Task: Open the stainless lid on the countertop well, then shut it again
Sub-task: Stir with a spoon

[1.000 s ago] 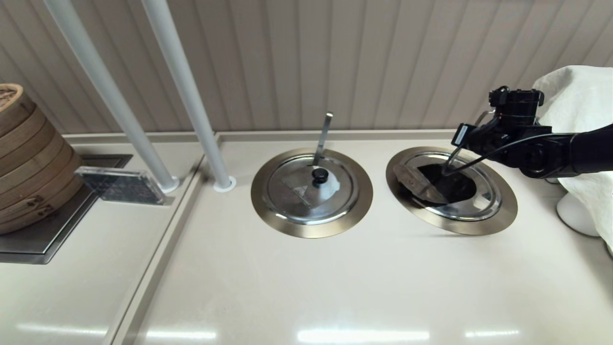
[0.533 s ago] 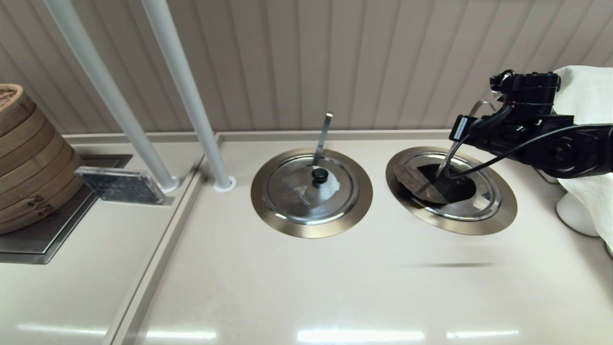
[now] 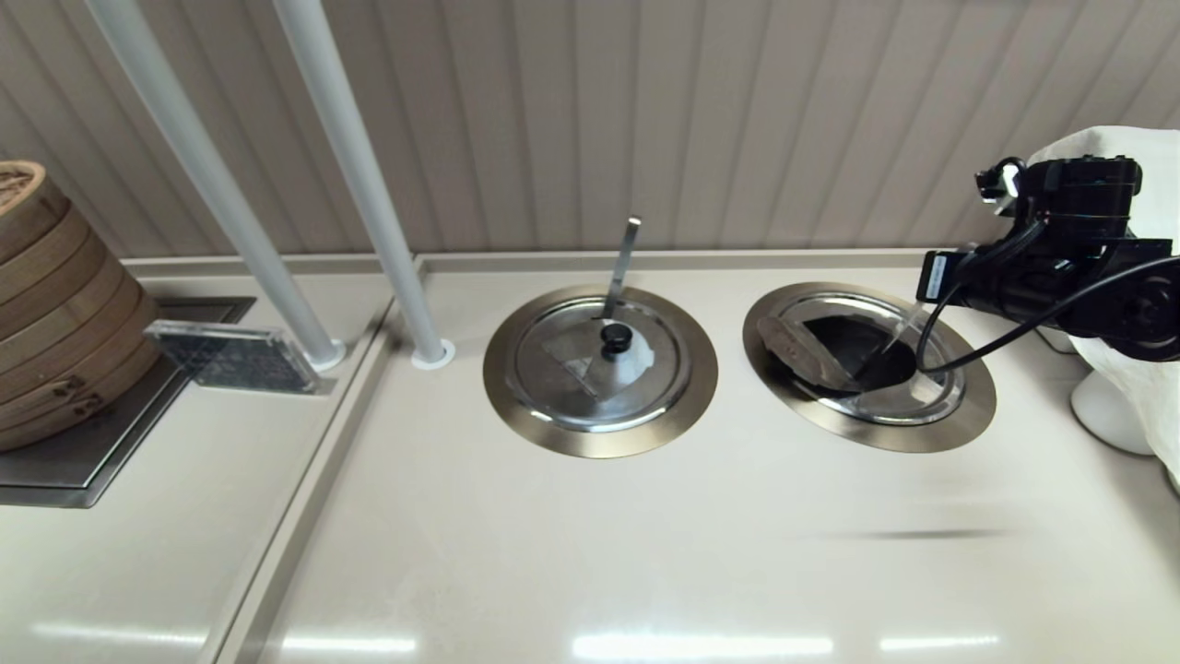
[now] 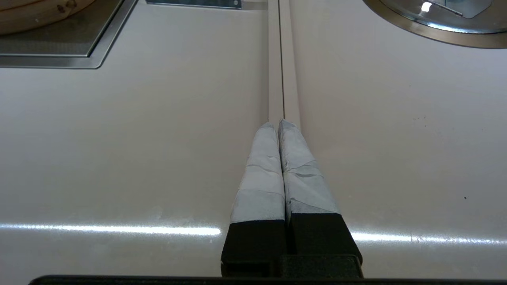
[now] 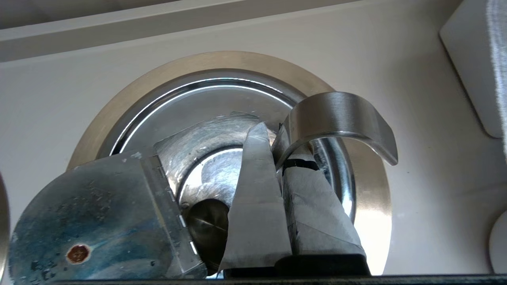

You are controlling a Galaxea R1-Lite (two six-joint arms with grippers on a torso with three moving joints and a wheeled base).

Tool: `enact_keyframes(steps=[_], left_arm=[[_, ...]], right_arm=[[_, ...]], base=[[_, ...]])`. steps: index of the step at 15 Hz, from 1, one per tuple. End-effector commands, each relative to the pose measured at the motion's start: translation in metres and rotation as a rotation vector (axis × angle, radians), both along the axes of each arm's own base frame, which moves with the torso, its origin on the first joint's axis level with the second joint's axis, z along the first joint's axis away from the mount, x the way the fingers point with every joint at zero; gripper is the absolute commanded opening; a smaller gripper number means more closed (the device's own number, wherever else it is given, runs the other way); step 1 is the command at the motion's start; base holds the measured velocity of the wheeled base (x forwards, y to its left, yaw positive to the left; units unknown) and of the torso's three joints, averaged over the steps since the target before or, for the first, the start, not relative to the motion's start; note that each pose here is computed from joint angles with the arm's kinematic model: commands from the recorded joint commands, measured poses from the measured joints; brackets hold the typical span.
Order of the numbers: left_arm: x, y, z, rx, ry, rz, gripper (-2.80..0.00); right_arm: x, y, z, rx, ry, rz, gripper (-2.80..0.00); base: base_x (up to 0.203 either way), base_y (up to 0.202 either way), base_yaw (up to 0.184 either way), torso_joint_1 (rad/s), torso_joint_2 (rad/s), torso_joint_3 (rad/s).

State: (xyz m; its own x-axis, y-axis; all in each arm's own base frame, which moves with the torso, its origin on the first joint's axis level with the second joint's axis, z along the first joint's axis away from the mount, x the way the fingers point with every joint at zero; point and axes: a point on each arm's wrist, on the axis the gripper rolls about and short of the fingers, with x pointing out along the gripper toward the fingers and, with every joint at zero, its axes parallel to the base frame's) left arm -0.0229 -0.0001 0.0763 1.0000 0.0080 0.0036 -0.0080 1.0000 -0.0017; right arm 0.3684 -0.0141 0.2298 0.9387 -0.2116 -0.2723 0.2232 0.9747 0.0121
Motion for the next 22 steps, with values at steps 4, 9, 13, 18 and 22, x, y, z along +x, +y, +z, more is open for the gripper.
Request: enact_keyframes(steps=[4, 9, 13, 18, 22], left_arm=[[0.000, 0.000, 0.000, 0.000, 0.001, 0.001, -2.80], [0.000, 0.000, 0.000, 0.000, 0.001, 0.001, -2.80], [0.000, 0.000, 0.000, 0.000, 0.001, 0.001, -2.80], [0.000, 0.000, 0.000, 0.000, 0.001, 0.001, -2.80], [0.000, 0.000, 0.000, 0.000, 0.001, 0.001, -2.80]], right_arm=[[0.028, -0.009, -0.010, -0.002, -0.004, -0.024, -2.80], [0.051, 0.007, 0.000, 0.021, -0.073, -0.016, -2.80], [0.048, 0.027, 0.018, 0.101, -0.143, 0.013, -2.80], [0.017, 0.027, 0.036, 0.110, -0.134, 0.028, -2.80], [0.007, 0.013, 0.022, 0.112, -0.074, 0.025, -2.80]], base=[[0.000, 0.000, 0.000, 0.000, 0.00, 0.000], [0.000, 0.000, 0.000, 0.000, 0.00, 0.000], [0.000, 0.000, 0.000, 0.000, 0.00, 0.000], [0.000, 0.000, 0.000, 0.000, 0.00, 0.000], [0.000, 0.000, 0.000, 0.000, 0.00, 0.000]])
